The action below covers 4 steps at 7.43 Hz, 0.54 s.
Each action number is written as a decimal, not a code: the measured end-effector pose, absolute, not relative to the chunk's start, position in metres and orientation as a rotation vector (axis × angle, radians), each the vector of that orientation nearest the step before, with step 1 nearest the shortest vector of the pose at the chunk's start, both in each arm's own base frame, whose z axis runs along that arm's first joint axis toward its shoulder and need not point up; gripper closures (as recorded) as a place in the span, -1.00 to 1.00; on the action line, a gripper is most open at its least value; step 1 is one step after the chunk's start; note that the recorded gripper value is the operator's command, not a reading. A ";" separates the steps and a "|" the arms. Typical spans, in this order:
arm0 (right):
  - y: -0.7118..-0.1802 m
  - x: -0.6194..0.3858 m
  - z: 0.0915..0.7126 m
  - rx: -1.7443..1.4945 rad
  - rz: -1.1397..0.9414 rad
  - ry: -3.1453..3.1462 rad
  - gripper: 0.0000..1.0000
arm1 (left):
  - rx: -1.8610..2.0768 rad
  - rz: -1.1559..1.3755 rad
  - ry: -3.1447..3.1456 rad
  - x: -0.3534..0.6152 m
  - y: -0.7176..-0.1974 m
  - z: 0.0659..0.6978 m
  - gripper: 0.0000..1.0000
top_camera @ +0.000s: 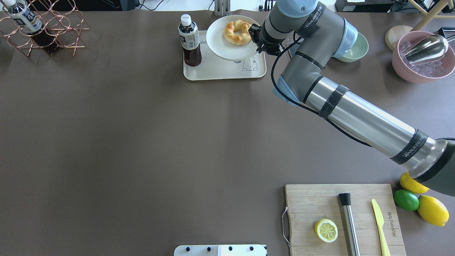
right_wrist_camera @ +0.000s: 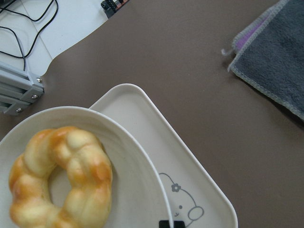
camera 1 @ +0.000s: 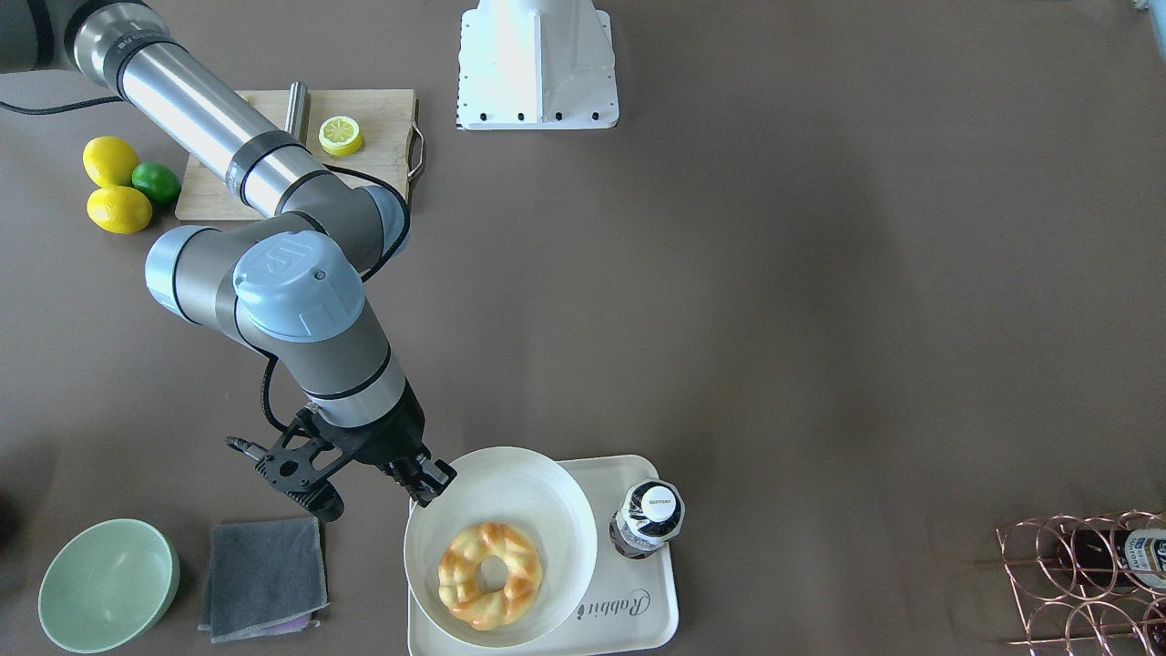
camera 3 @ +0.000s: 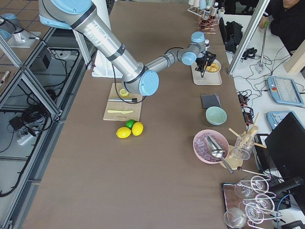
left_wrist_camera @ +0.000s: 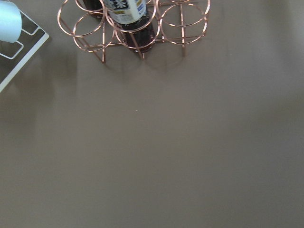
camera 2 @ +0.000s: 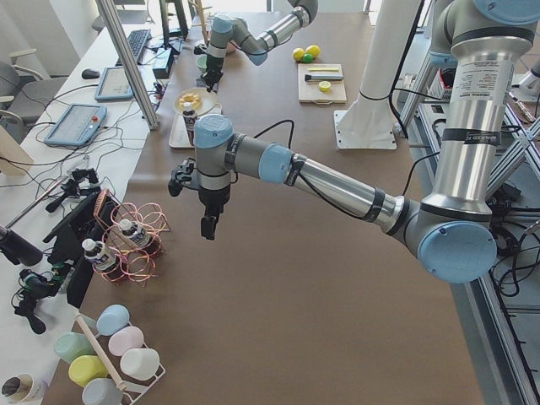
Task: Place donut on tray
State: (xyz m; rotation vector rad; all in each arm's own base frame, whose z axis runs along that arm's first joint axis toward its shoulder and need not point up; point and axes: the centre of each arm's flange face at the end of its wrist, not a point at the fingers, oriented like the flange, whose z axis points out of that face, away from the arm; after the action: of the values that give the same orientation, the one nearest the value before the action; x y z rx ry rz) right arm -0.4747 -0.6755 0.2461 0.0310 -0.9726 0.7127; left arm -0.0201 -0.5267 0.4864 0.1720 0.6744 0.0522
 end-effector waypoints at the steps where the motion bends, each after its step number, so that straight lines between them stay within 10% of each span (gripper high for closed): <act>1: -0.681 -0.484 0.260 0.050 0.715 -0.990 1.00 | 0.165 0.068 0.672 -0.027 -0.531 0.498 -0.96; 4: -0.677 -0.514 0.286 0.086 0.750 -1.013 1.00 | 0.146 0.093 0.666 -0.036 -0.532 0.521 -0.96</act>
State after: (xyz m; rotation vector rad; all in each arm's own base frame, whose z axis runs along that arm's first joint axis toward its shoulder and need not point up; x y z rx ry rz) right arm -0.5145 -0.6768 0.2856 0.0864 -1.0135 0.7496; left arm -0.0361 -0.5325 0.5209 0.1462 0.6663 0.0933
